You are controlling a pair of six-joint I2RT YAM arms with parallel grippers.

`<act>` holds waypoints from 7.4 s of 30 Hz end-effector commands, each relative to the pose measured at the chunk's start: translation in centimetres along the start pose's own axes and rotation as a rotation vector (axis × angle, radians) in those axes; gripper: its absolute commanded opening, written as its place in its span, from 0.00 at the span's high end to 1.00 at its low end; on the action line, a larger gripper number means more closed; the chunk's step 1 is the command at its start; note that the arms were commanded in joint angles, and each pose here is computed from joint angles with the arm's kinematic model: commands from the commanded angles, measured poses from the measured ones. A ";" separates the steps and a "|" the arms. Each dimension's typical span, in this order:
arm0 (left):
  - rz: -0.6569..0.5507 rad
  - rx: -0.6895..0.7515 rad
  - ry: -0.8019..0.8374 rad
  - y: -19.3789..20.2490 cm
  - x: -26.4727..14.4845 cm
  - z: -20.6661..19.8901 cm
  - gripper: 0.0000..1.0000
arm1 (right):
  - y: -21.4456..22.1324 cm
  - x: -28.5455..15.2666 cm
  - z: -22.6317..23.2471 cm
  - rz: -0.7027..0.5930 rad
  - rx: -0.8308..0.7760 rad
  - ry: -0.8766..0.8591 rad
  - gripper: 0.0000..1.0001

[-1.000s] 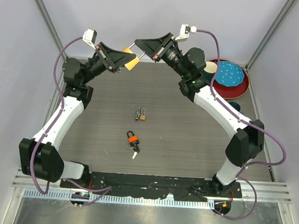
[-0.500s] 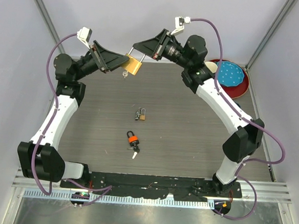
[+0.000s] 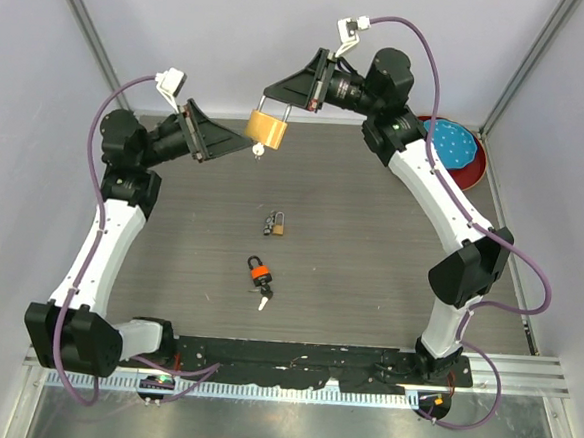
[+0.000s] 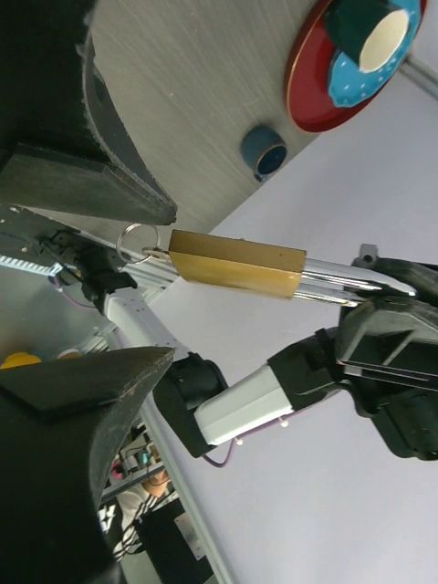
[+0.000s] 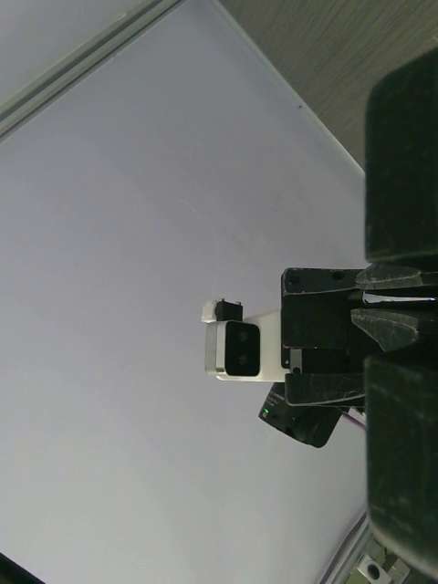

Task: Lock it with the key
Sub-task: Lock the lock, then place the lock at the center of the board, then place the key at the center of the board, then pick up the lock from the center of the board.

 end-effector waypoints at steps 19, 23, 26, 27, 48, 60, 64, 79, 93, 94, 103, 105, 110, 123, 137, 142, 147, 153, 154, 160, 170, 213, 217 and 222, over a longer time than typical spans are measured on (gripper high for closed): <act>0.149 -0.032 0.011 4.6 2.1 1.0 1.00 | -4.4 -1.3 4.2 -0.126 -0.112 -0.051 0.98; 0.156 -0.038 -0.016 5.4 1.6 1.6 1.00 | -4.5 -1.2 4.0 -0.132 -0.112 -0.049 0.98; 0.157 -0.040 -0.019 5.9 1.2 1.5 1.00 | -4.8 -1.3 3.9 -0.140 -0.114 -0.043 0.98; 0.160 -0.046 -0.022 6.1 1.1 1.7 1.00 | -4.9 -1.4 3.7 -0.144 -0.115 -0.038 0.98; 0.132 -0.106 -0.248 9.3 -1.6 6.7 1.00 | 3.0 -5.1 -4.7 0.038 -0.042 0.155 0.98; 0.127 -0.157 -0.406 7.8 -0.2 13.1 1.00 | 18.6 -9.9 -15.7 0.378 0.159 0.357 0.99; 0.163 -0.191 -0.477 7.6 0.6 15.9 1.00 | 22.8 -10.9 -18.5 0.469 0.200 0.403 0.98; 0.277 -0.304 -0.620 11.4 5.3 24.9 1.00 | 32.0 -12.3 -25.6 0.539 0.350 0.509 0.98; 0.232 -0.425 -0.719 12.9 5.7 30.8 1.00 | 32.5 -13.5 -27.8 0.585 0.286 0.638 0.78; 0.229 -0.430 -0.723 13.0 5.8 31.1 1.00 | 32.1 -13.3 -27.9 0.579 0.275 0.642 0.76; 0.229 -0.472 -0.770 14.0 6.5 32.7 1.00 | 29.0 -14.9 -29.6 0.613 0.161 0.839 0.48; 0.237 -0.471 -0.779 14.5 6.6 32.9 0.98 | 28.6 -15.1 -29.5 0.620 0.153 0.860 0.43; 0.245 -0.467 -0.805 15.0 6.6 33.4 0.90 | 26.9 -15.3 -28.9 0.610 0.118 0.885 0.37; 0.131 -0.285 -0.766 10.4 7.2 27.4 0.34 | 20.8 -14.3 -23.2 0.492 0.048 0.811 0.30; 0.272 -0.194 -0.967 13.3 -1.3 21.7 0.33 | 24.5 -10.8 -14.1 0.634 0.014 0.637 0.30; 0.313 -0.329 -0.923 17.1 -3.5 19.9 0.33 | 28.4 -7.8 -8.6 0.728 0.038 0.495 0.31; 0.333 -0.463 -0.925 20.4 -5.2 21.1 0.35 | 33.0 -6.3 -5.4 0.799 0.176 0.390 0.45; 0.377 -0.568 -1.015 23.0 -6.7 24.3 0.43 | 36.4 -7.0 -5.6 0.879 0.248 0.386 0.56; 0.374 -0.571 -1.023 23.0 -6.8 24.7 0.43 | 36.8 -7.5 -6.2 0.895 0.245 0.425 0.57; 0.382 -0.600 -1.056 23.7 -6.6 27.8 0.43 | 38.0 -9.4 -7.8 0.953 0.223 0.555 0.63; 0.387 -0.524 -1.157 22.2 -6.0 30.4 0.34 | 31.9 -10.7 -10.1 0.795 0.163 0.726 0.61; 0.654 0.021 -1.296 24.2 -4.1 31.2 0.34 | 28.7 -15.1 -12.1 0.732 0.205 0.776 0.55; 0.680 0.034 -1.328 24.8 -4.7 32.0 0.38 | 28.8 -15.4 -12.2 0.731 0.207 0.781 0.55; 0.725 0.035 -1.364 25.4 -5.5 32.6 0.69 | 28.2 -15.3 -12.0 0.718 0.201 0.781 0.55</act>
Point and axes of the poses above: each gripper's point midway between its finger pads, its own x axis out along the fingers, its own z axis along the line the jaws close on, y = z × x, the point moved 2 cm from there along -x, back along the fingers, and after that the axes turned 14 degrees about -x, right-handed, at the moved point
